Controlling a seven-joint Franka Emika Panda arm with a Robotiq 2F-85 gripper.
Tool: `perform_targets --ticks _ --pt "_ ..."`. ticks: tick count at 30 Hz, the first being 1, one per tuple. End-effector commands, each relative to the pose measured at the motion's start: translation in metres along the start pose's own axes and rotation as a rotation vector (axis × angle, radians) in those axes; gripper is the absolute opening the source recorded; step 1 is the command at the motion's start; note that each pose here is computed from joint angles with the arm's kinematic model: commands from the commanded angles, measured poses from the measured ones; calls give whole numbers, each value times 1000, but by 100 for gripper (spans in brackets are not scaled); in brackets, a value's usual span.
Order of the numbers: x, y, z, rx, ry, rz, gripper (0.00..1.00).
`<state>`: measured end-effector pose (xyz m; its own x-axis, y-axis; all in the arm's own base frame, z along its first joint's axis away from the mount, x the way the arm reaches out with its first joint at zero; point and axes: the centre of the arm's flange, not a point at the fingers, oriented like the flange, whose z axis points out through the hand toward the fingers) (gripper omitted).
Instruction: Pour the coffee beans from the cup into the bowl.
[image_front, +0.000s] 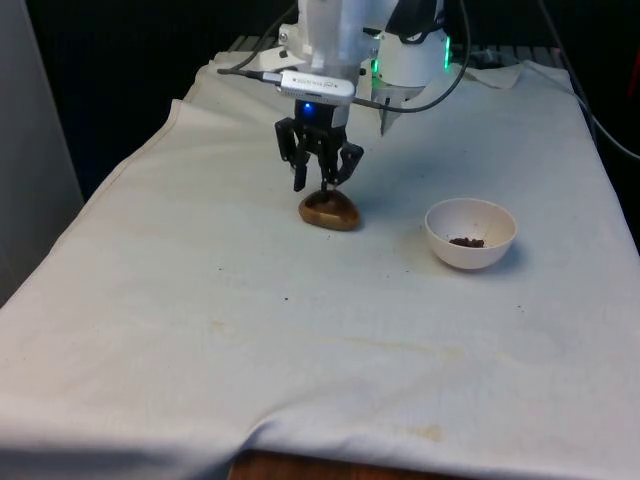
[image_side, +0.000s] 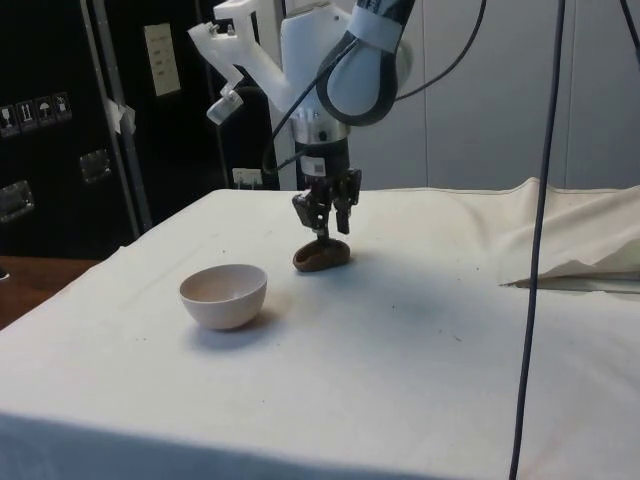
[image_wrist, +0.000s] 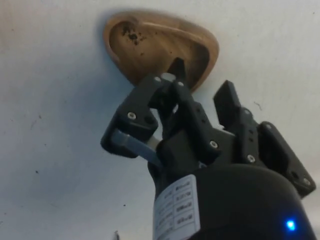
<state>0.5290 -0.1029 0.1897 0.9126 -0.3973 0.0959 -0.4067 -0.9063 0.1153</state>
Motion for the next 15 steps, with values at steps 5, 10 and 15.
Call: perform_targets --ticks 5,10,15 --pt "-2 1 -1 20 4 1 67" --pt "-2 1 -1 17 3 0 93" --pt "1 3 -5 4 3 0 100"
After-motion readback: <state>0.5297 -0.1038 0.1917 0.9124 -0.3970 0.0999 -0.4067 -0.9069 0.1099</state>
